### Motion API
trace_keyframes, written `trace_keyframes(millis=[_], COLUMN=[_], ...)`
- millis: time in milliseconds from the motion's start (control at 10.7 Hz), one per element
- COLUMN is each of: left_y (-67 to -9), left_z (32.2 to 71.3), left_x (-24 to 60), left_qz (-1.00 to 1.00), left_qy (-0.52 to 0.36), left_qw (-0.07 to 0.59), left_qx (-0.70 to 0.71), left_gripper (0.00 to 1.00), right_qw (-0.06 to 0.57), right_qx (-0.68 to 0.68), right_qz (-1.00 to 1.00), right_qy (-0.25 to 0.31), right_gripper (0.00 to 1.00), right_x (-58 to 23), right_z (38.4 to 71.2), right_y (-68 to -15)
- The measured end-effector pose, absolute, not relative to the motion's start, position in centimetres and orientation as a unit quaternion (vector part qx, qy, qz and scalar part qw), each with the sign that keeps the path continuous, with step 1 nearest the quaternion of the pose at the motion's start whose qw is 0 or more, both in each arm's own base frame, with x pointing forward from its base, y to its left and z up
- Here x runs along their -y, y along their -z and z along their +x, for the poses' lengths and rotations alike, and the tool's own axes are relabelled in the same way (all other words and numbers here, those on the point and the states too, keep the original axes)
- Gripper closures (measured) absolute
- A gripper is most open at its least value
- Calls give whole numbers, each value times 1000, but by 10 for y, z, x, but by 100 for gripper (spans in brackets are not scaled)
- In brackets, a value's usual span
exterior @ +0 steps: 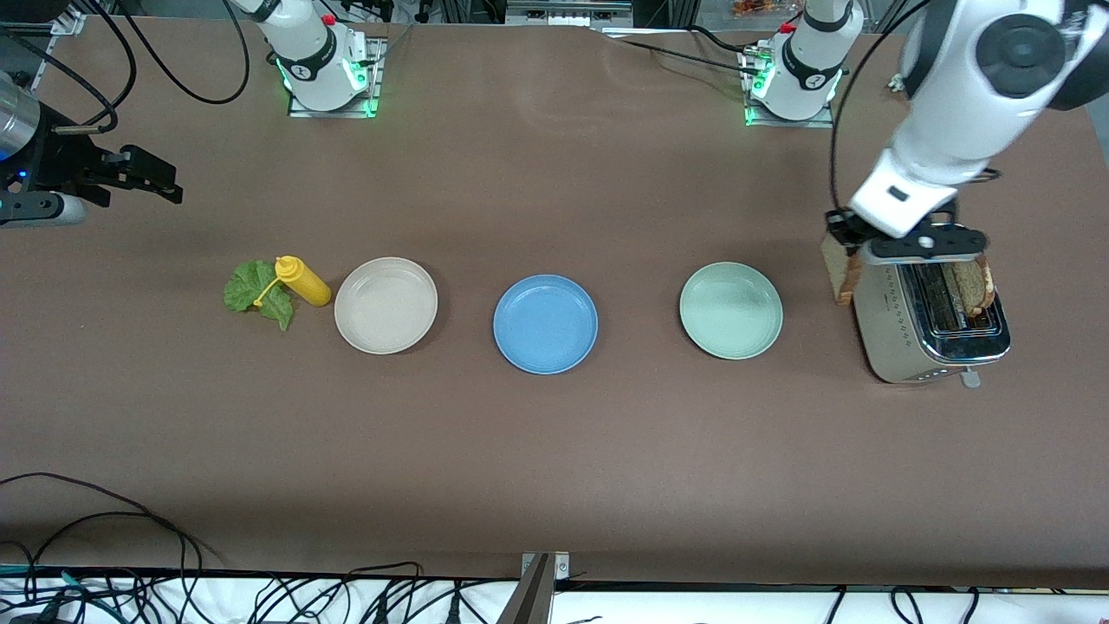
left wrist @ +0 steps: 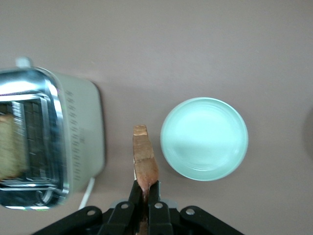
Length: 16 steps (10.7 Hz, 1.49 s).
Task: Make sandwich in blue plate with both arms
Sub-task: 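Lift the bread slice out and carry it toward the blue plate, then lower the bread slice onto the blue plate with the left gripper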
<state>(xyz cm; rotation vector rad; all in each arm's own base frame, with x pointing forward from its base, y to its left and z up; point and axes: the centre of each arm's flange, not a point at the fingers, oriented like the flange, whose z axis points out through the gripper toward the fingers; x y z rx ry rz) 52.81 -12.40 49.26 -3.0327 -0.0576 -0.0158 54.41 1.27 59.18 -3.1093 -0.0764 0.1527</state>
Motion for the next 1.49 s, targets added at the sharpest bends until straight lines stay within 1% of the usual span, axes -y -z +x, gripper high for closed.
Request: trace_keyframes(millis=[280, 560, 840, 1119, 1306, 1493], left_y=[-456, -433, -408, -371, -360, -370], left_z=[511, 500, 500, 509, 518, 529], left_x=[212, 291, 350, 417, 454, 468], left_qz=[-996, -995, -991, -986, -985, -986], left_qy=[-7, -19, -5, -14, -20, -20], left_qw=[78, 61, 81, 96, 87, 70], left_qx=[43, 76, 106, 134, 145, 153], left_gripper=[92, 92, 92, 92, 92, 92], right_qw=[14, 14, 14, 14, 14, 14], right_qx=[25, 25, 25, 25, 25, 25], right_qz=[-998, -998, -998, -998, -998, -998], right_qy=[-49, -49, -51, -51, -51, -52], right_gripper=[0, 0, 0, 0, 0, 0], right_x=[-13, -13, -13, -13, -13, -13], right_z=[544, 544, 543, 543, 543, 543], right_y=[-592, -592, -592, -592, -593, -593])
